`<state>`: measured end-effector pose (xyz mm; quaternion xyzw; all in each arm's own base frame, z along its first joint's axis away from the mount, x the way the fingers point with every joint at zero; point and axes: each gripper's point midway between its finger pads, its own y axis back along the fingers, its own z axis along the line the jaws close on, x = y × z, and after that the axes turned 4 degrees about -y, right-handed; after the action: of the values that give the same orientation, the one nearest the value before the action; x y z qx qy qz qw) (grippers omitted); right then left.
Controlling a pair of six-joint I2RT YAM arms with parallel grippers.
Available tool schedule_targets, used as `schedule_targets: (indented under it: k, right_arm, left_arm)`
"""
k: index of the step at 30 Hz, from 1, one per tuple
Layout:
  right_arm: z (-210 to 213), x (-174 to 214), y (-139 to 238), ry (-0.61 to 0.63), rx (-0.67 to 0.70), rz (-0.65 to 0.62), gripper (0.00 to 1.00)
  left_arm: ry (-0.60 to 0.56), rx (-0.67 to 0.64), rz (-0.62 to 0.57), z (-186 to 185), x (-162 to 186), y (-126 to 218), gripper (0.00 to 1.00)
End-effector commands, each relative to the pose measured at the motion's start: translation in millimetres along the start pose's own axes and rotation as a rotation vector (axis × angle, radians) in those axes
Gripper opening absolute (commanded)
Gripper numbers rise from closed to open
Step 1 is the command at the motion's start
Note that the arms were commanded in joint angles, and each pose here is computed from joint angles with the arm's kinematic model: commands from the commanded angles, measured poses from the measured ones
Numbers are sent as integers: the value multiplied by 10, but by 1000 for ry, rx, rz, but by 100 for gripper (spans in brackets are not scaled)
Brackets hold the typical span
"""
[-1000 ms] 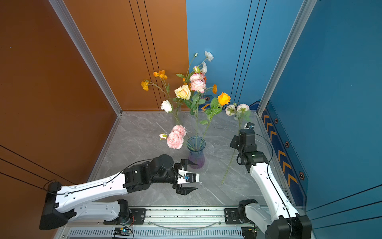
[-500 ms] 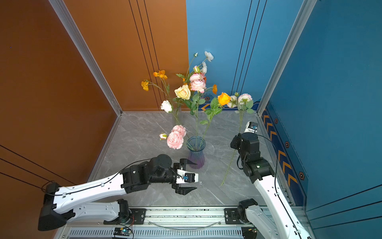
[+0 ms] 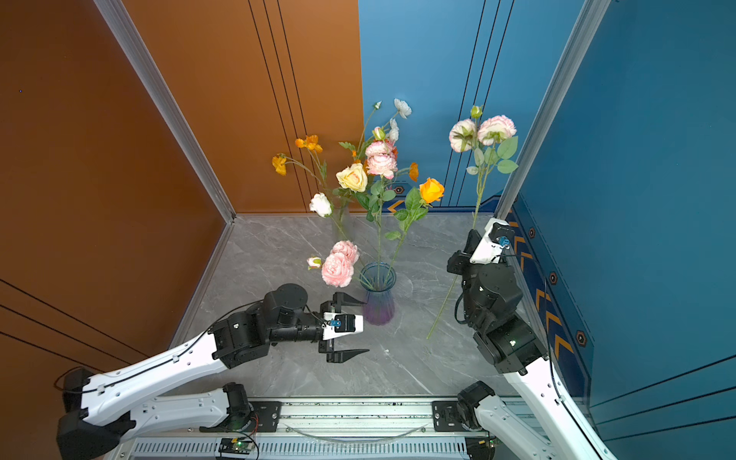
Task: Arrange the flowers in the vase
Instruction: 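Carry the pink rose spray up and over the blue-purple vase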
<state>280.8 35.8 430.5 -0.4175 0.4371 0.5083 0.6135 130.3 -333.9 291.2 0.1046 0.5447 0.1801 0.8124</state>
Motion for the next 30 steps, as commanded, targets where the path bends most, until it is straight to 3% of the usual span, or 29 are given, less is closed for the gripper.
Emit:
schedule_targets:
  k: [1, 7, 13, 27, 30]
  right_arm:
    - [149, -549, 59, -11, -39, -183, 0]
    - [593, -832, 72, -59, -186, -321, 0]
    - [908, -859, 75, -59, -222, -459, 0]
    - [1778, -186, -161, 15, -299, -596, 0]
    - [1878, -8, -192, 44, -314, -578, 0]
  left_arm:
    - [78, 9, 14, -92, 39, -13, 98]
    - [163, -116, 91, -55, 306, -1, 98]
    - [220, -173, 56, -72, 292, 55, 98]
    - [267, -159, 6, -112, 169, 123, 98]
    - [278, -155, 8, -138, 189, 134, 98]
